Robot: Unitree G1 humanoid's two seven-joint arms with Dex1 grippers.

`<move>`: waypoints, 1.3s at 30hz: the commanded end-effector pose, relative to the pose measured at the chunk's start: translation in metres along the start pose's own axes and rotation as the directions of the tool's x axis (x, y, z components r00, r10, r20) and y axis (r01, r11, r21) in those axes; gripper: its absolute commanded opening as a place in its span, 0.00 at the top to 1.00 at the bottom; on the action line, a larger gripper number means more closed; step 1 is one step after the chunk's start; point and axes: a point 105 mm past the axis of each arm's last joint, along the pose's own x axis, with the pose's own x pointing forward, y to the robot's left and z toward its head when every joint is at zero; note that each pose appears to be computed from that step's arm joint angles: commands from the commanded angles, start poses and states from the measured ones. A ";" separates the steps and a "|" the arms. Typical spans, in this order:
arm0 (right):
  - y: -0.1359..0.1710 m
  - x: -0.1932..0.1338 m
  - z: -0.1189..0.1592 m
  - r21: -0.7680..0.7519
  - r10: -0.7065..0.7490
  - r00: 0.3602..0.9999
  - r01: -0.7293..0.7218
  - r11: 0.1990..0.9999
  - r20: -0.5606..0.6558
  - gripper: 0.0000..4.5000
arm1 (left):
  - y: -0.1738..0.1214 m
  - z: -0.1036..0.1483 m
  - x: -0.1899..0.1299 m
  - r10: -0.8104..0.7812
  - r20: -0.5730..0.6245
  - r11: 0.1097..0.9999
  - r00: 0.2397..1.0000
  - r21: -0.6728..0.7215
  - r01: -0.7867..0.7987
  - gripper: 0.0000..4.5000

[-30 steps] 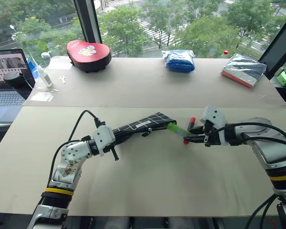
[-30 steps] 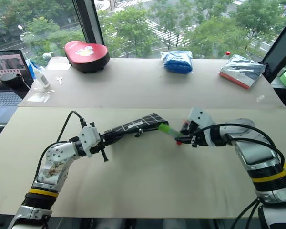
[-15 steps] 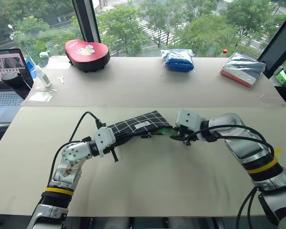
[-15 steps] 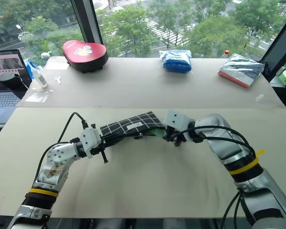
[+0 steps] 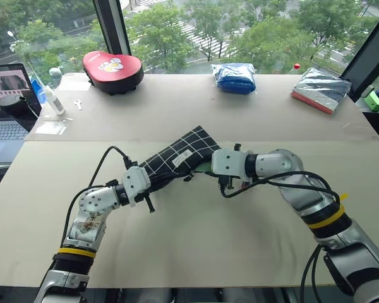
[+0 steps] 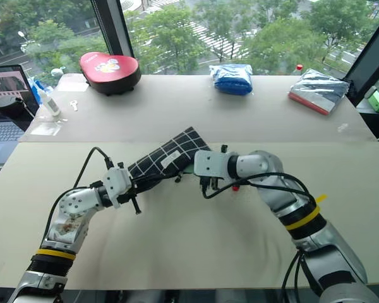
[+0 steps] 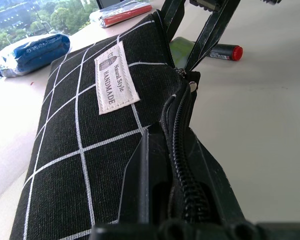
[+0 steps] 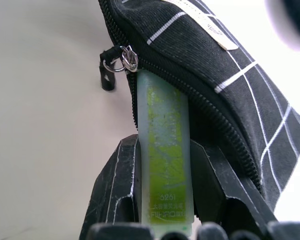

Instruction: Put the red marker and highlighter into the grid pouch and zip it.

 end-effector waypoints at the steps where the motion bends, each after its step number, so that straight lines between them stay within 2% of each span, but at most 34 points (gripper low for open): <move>1: -0.002 0.004 0.004 -0.058 -0.027 1.000 0.027 0.998 0.015 0.78 | 0.000 0.012 0.004 -0.012 0.045 0.999 0.999 0.037 0.010 1.00; 4: -0.003 -0.002 -0.022 0.076 -0.045 0.997 0.050 0.996 -0.068 0.78 | 0.001 0.013 0.004 -0.008 0.045 0.999 0.999 0.038 0.006 1.00; 8: -0.006 -0.009 -0.024 0.136 -0.091 0.995 0.097 0.986 -0.051 0.78 | 0.001 0.012 0.002 -0.004 0.042 0.999 0.999 0.036 0.003 1.00; 11: -0.007 -0.010 -0.012 0.117 -0.133 0.991 0.130 0.985 0.014 0.78 | 0.001 0.012 0.003 0.003 0.047 1.000 0.999 0.023 -0.004 1.00; 14: 0.002 -0.007 -0.001 0.031 -0.119 0.990 0.117 0.993 0.073 0.78 | 0.006 0.015 0.005 0.026 0.066 1.000 0.997 -0.003 -0.025 1.00; 24: -0.012 0.001 0.006 -0.146 -0.191 0.976 0.205 0.968 0.104 0.78 | 0.012 0.020 0.006 0.055 0.095 0.997 0.994 -0.052 -0.050 1.00; 30: -0.009 0.005 0.019 -0.257 -0.190 0.964 0.234 0.938 0.183 0.78 | 0.011 0.023 0.007 0.058 0.114 0.996 0.992 -0.072 -0.050 1.00; 33: -0.009 0.003 0.022 -0.275 -0.188 0.958 0.244 0.930 0.216 0.78 | 0.011 0.023 0.007 0.058 0.116 0.996 0.992 -0.077 -0.049 1.00; 39: -0.042 -0.011 0.014 -0.219 -0.316 0.927 0.357 0.908 0.203 0.78 | 0.012 0.023 0.006 0.059 0.115 0.995 0.992 -0.088 -0.049 1.00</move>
